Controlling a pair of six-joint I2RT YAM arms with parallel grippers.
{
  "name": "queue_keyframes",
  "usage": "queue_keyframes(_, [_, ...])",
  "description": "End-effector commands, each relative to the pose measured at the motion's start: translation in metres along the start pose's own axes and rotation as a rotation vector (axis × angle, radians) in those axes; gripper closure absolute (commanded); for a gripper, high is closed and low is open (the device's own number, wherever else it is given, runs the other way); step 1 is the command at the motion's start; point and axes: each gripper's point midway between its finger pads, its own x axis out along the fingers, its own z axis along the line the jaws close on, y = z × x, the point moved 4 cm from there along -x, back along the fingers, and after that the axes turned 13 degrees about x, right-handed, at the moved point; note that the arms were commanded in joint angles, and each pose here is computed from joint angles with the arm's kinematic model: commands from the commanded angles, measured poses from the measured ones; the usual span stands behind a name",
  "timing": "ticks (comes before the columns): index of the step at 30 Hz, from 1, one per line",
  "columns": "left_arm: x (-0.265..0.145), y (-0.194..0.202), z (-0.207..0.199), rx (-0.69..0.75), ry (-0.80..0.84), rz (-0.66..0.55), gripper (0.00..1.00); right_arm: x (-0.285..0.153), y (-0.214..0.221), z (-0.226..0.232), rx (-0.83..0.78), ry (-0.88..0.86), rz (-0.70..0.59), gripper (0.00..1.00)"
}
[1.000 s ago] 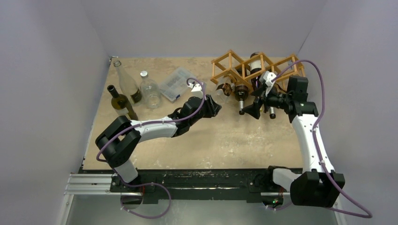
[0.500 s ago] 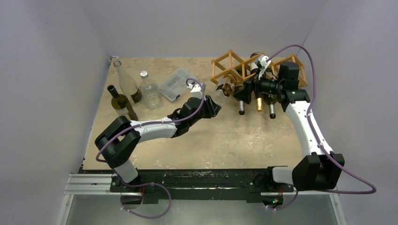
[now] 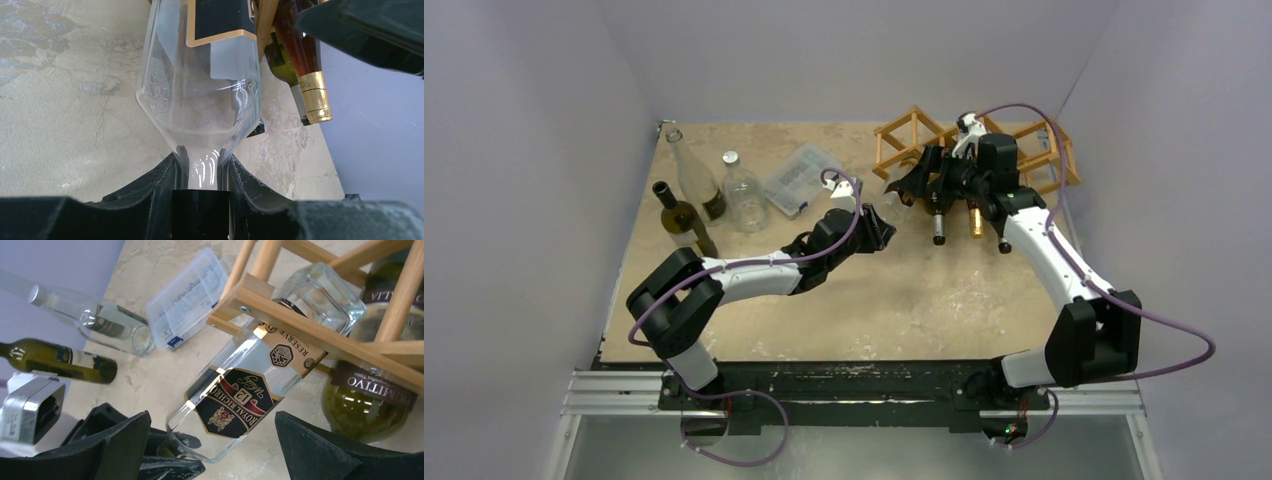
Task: Take the wine bottle off the wine rack
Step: Pick up the wine bottle from the wine rack.
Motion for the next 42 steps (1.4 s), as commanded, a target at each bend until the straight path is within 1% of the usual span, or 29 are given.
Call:
queue_keyframes(1, [-0.008,-0.033,-0.024,-0.039,0.084,-0.118,1.0,0.013,-0.005,-0.001,0.15,0.051,-0.082,0.01])
queue_keyframes(6, [-0.009,-0.032,-0.026,-0.035,0.086,-0.116,1.0,0.023,0.002,-0.005,0.228,0.081,-0.108,0.01])
queue_keyframes(19, [-0.014,-0.03,-0.031,-0.02,0.089,-0.116,1.0,0.045,0.011,-0.02,0.279,0.162,-0.106,0.01])
queue_keyframes(22, [-0.016,-0.03,-0.032,-0.012,0.089,-0.117,1.0,0.047,0.01,-0.021,0.284,0.164,-0.112,0.01])
queue_keyframes(31, [-0.023,-0.03,-0.034,0.001,0.089,-0.122,1.0,0.059,0.017,-0.02,0.32,0.136,-0.078,0.01])
queue_keyframes(42, [-0.034,-0.03,-0.039,0.01,0.098,-0.126,1.0,0.051,0.016,-0.002,0.327,0.025,-0.1,0.12])
